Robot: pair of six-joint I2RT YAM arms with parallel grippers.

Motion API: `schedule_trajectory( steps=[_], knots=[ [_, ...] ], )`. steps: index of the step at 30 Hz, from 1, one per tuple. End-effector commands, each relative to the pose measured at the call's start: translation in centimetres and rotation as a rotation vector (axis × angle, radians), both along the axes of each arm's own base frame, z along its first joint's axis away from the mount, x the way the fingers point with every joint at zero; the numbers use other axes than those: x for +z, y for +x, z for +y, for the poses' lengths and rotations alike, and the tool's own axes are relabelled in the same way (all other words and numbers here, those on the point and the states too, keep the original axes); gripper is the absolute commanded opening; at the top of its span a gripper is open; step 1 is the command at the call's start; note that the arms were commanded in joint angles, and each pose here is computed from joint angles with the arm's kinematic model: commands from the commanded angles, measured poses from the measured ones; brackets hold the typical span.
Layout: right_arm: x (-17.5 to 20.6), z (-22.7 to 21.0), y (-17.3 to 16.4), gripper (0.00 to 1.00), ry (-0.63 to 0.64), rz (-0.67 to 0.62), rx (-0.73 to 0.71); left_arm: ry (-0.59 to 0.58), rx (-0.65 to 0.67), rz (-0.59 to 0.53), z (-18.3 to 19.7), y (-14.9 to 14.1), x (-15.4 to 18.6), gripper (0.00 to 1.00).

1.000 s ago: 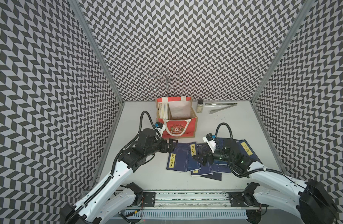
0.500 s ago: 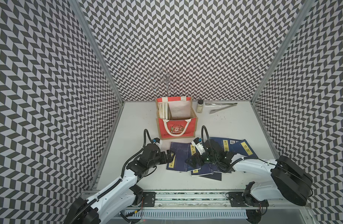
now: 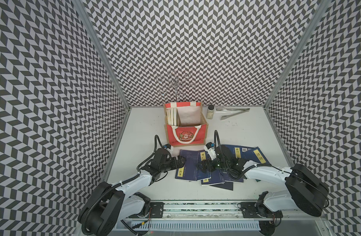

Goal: Put the books into the canvas bag
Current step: Pick up the book from the book.

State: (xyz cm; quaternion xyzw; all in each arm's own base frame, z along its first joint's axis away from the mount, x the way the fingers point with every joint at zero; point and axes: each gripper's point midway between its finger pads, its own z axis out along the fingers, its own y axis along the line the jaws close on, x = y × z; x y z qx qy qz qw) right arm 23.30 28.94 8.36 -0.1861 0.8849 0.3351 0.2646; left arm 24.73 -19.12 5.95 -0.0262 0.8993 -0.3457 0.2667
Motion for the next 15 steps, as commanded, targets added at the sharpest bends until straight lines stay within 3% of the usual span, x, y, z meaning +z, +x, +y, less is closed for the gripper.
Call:
schedule_trajectory(
  steps=[1,15],
  knots=[
    [-0.1,-1.8,1.0,1.00,-0.014,-0.008,-0.068,-0.061,-0.090,-0.080,-2.7,0.2,2.2,1.00],
    [-0.5,-4.3,1.4,0.99,-0.044,-0.010,-0.089,-0.081,-0.243,-0.040,-8.5,-1.4,1.2,0.99]
  ],
)
